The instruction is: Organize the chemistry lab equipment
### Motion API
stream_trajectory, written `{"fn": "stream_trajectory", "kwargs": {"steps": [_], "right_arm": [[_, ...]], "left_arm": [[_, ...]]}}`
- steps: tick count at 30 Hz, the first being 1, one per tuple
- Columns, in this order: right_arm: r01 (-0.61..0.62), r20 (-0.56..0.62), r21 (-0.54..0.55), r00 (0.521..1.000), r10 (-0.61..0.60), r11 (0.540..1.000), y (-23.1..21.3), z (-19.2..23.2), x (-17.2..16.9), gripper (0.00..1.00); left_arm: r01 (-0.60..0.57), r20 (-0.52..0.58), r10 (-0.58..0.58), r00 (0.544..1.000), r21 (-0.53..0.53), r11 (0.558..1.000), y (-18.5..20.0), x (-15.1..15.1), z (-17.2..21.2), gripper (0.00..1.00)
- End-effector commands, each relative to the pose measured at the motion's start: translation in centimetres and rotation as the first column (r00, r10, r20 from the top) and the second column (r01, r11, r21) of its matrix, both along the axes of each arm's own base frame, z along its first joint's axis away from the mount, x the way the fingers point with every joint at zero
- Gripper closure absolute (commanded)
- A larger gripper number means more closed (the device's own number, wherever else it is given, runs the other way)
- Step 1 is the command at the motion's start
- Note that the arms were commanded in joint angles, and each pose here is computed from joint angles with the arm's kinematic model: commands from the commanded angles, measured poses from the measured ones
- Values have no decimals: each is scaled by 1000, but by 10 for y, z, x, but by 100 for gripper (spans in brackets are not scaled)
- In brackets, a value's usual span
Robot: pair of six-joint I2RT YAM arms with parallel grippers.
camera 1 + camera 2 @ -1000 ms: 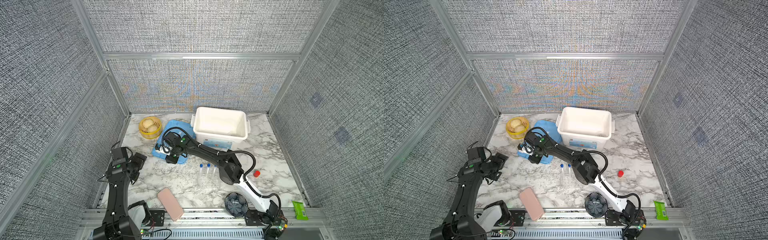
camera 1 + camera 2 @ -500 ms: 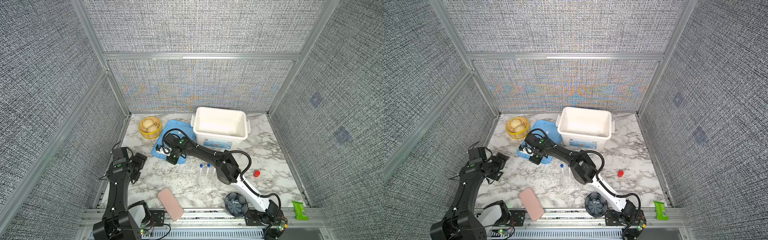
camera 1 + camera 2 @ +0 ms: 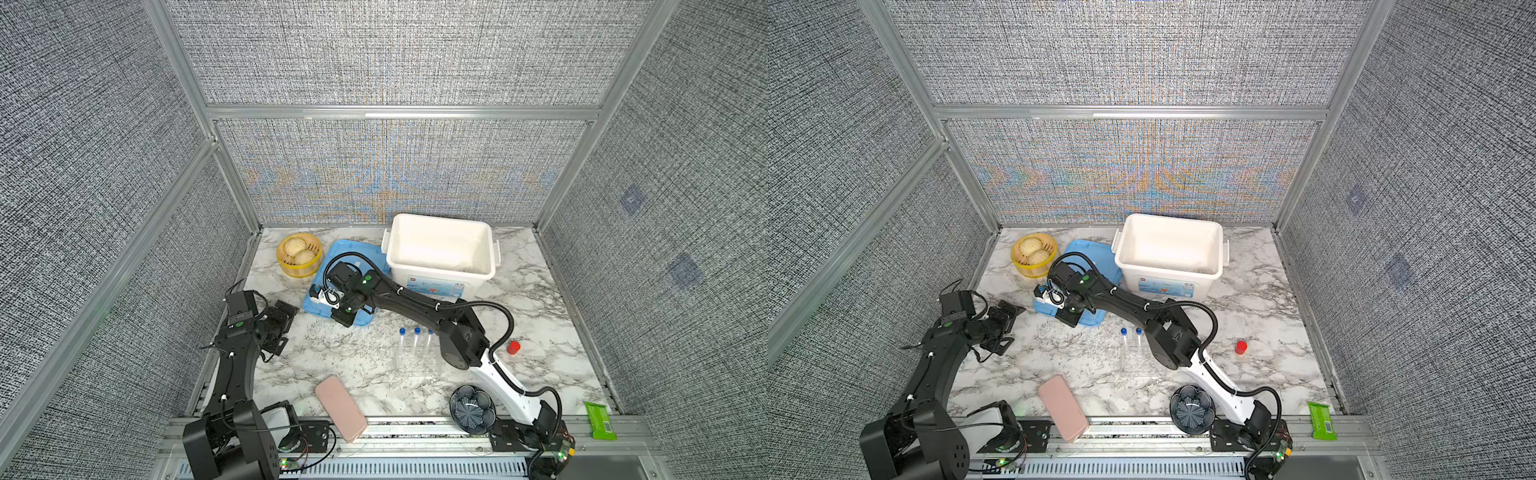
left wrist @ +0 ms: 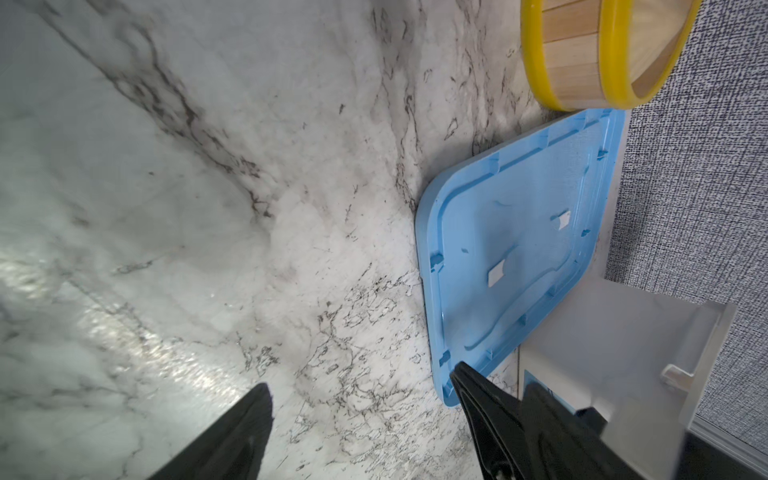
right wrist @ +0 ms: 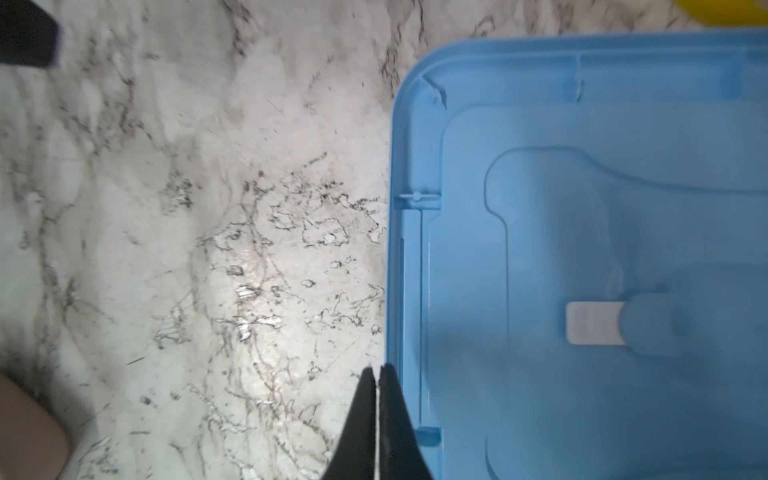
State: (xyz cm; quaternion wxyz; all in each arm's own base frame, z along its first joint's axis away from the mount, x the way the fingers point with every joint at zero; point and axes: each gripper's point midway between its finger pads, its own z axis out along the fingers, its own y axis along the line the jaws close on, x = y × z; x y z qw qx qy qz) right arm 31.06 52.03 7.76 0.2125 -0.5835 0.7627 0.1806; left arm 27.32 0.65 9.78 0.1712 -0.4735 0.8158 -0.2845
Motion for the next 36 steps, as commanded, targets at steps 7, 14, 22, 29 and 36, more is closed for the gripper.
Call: {"fn": "stream_trajectory", "kwargs": {"steps": [7,14,22,29,36], "right_arm": [[19,-15,100,1000,-18,995,6,23,-3,100],[37,-184,139,983,-11,990,-8,17,-8,71],[-22,-130,-6,991,21,1000,-21,-18,-9,65],[-47,-54,-178,998,37,983,-50,-28,-9,65],[-49,-47,-291,998,37,956,-69,-40,-13,67]], "left_arm": [[49,70,-44,997,-65,997,-8,22,-2,9],[32,28,-30,999,-54,998,0,31,-23,21],[-14,-26,14,1000,6,1000,12,28,-30,23],[2,-34,-2,999,-3,1000,11,30,-31,23],[11,-39,-11,999,-18,1000,8,30,-36,23]]}}
